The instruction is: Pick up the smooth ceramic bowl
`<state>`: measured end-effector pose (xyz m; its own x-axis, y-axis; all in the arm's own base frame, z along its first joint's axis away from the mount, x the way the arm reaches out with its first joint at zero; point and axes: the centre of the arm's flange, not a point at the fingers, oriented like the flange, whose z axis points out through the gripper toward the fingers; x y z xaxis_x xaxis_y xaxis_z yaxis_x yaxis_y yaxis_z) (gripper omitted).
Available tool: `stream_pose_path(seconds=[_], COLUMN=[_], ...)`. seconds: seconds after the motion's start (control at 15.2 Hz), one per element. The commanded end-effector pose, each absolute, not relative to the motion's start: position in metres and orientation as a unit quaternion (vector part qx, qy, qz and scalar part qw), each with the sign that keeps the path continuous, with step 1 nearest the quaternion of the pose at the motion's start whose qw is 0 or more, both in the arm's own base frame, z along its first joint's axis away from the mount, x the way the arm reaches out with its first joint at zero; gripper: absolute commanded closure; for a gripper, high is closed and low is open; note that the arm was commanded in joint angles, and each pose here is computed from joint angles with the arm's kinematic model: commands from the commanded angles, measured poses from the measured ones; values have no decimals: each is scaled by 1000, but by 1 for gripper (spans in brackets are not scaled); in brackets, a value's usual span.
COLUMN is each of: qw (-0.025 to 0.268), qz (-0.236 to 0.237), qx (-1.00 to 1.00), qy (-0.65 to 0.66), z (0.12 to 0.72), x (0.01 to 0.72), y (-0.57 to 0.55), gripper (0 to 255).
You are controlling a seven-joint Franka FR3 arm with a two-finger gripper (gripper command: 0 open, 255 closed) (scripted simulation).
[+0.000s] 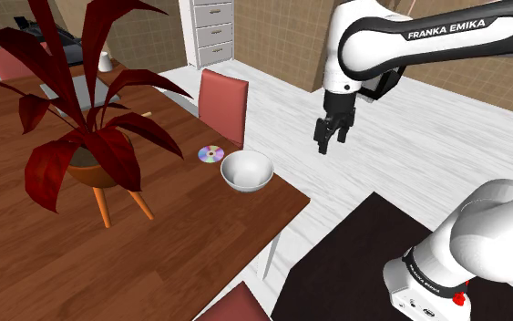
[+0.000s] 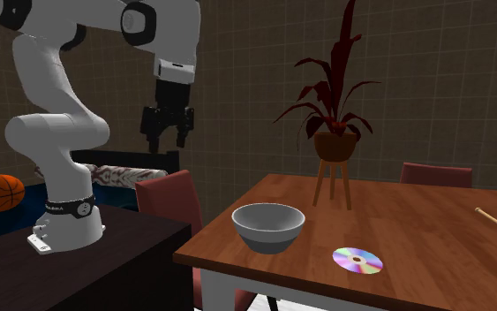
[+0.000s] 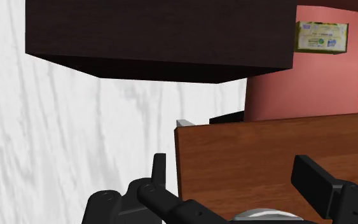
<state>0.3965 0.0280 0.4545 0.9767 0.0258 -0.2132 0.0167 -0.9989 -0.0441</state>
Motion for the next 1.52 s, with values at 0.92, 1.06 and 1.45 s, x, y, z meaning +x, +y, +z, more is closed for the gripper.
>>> stream_pose_path(seconds=[0.92, 1.06, 1.45], qw=[58, 62, 64], qz=[77, 73, 71], qx=[-995, -995, -995], qy=[25, 29, 31], z=[343, 330, 298], x=[562, 584, 592], y=[48, 50, 50], gripper=[0, 0, 0])
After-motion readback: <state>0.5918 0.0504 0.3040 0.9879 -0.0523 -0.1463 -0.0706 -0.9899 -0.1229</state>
